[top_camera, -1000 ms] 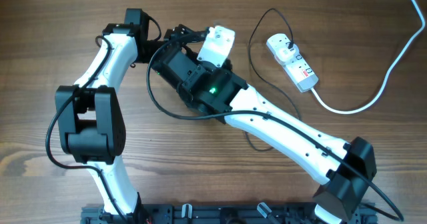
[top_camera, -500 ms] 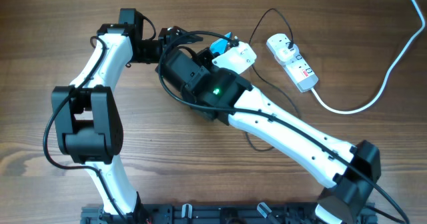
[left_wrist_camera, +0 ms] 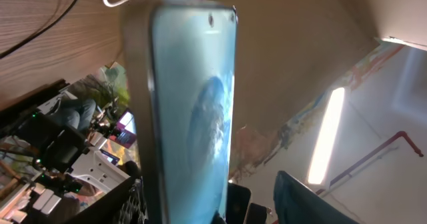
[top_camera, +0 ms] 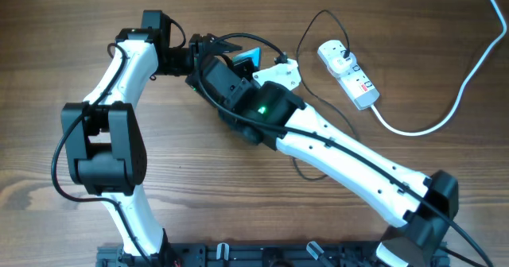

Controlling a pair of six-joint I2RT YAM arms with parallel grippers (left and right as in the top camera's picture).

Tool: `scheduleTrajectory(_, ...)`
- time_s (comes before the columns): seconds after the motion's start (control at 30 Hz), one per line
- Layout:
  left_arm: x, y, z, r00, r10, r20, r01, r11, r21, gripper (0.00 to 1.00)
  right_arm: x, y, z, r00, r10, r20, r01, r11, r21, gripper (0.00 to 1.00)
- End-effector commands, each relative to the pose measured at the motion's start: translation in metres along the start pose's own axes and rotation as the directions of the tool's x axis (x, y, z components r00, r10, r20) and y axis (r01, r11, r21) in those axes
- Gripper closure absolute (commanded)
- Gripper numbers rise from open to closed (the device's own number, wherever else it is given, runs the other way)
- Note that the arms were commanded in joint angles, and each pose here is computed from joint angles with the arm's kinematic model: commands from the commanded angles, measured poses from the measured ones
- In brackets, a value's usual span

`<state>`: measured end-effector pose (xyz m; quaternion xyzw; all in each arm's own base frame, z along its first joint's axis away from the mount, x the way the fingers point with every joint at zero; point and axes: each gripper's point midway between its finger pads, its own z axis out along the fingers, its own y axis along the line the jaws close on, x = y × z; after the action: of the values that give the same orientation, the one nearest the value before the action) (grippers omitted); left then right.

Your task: Plug charger to phone and switch on socket

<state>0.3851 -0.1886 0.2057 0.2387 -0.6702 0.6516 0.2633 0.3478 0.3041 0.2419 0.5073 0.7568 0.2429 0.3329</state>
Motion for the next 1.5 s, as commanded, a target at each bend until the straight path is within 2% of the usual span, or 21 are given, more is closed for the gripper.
scheduleTrajectory(0.0,0.011,-0.009,-0.001,1.0,0.025,-0.011,-0.025,1.0,0.015,0.43,-0.017,0.016,-0.032,0.99,0.138,-0.026,-0.14,0.989,-0.054,0.96)
scheduleTrajectory(0.23,0.011,-0.009,-0.001,1.0,0.021,-0.011,-0.021,1.0,0.015,0.45,0.001,0.017,-0.033,0.971,0.203,-0.124,-0.208,0.978,-0.026,0.96)
scheduleTrajectory(0.4,0.011,-0.009,-0.001,1.0,0.017,-0.011,-0.017,1.0,0.015,0.46,0.003,0.023,-0.034,0.967,0.216,-0.135,-0.224,0.974,-0.044,0.96)
scheduleTrajectory(0.6,0.011,-0.009,-0.001,0.999,-0.035,-0.012,0.035,0.999,0.014,0.45,-0.001,0.022,-0.028,0.972,0.212,-0.096,-0.218,0.974,-0.053,0.95)
scheduleTrajectory(0.67,0.012,-0.007,-0.001,0.998,-0.056,-0.012,0.056,0.998,0.014,0.45,-0.011,0.026,-0.028,0.975,0.22,-0.044,-0.223,0.971,-0.084,0.96)
scheduleTrajectory(0.9,0.012,-0.007,-0.001,0.998,-0.056,-0.012,0.056,0.998,0.014,0.45,-0.002,0.019,-0.011,0.979,0.201,-0.028,-0.203,0.977,-0.06,0.96)
scheduleTrajectory(1.0,0.012,-0.007,-0.001,0.998,-0.056,-0.012,0.056,0.998,0.014,0.51,0.0,0.023,-0.011,0.976,0.214,-0.037,-0.216,0.974,-0.074,0.96)
scheduleTrajectory(1.17,0.012,-0.007,-0.001,0.998,-0.056,-0.012,0.056,0.998,0.014,0.56,-0.004,0.023,-0.009,0.976,0.217,-0.028,-0.218,0.973,-0.07,0.96)
scheduleTrajectory(1.47,0.014,-0.006,-0.001,0.997,-0.08,-0.012,0.08,0.997,0.014,0.55,-0.013,0.017,-0.003,0.977,0.211,-0.001,-0.211,0.976,-0.046,0.96)
